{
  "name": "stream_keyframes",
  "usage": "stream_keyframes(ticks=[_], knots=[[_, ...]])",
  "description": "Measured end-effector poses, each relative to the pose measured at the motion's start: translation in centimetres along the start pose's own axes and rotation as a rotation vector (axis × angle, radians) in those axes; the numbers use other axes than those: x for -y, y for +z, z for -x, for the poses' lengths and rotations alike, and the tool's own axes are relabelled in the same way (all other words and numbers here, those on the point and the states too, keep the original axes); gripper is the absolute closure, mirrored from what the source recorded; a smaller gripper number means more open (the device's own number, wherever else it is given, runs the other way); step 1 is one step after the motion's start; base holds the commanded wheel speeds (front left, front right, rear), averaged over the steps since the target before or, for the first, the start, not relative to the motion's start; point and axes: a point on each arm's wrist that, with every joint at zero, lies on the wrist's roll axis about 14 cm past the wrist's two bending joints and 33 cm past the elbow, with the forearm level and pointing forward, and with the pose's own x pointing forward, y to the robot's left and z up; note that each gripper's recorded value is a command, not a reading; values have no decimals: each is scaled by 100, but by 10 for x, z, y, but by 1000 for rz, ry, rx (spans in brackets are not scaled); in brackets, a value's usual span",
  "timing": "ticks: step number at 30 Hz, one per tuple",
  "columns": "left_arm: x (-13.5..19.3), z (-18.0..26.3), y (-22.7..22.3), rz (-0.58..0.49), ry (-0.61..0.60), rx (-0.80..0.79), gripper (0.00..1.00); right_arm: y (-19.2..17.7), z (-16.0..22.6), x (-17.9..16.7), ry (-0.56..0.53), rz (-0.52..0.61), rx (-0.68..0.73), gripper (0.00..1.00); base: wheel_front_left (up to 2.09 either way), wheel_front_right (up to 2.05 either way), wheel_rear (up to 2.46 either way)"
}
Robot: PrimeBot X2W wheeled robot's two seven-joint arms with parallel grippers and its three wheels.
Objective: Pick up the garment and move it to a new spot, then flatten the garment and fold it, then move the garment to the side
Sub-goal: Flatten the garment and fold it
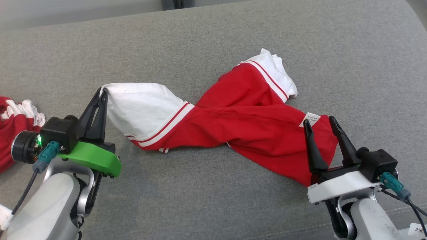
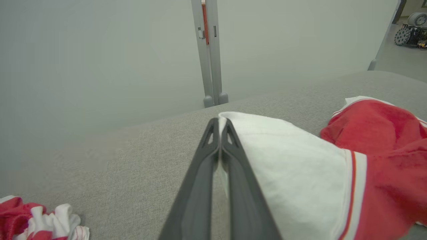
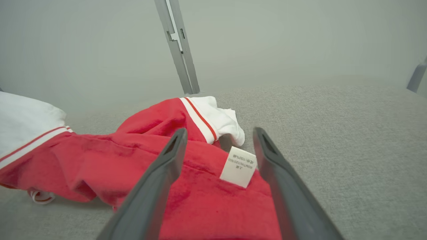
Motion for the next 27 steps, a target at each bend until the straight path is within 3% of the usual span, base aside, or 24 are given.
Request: stream_keyframes(ticks=[10,20,27], knots=[[-13,4,-2,-2,42,0,100,-42,8,38,6,-49,-181,0,0,0,0],[-25,8,-7,-14,69,-13,100,-57,11,40,-22,-321,-250,0,0,0,0],[-28,11,-12,-16,80,-28,100,-50,3,36,4,-389,-247,0,0,0,0]])
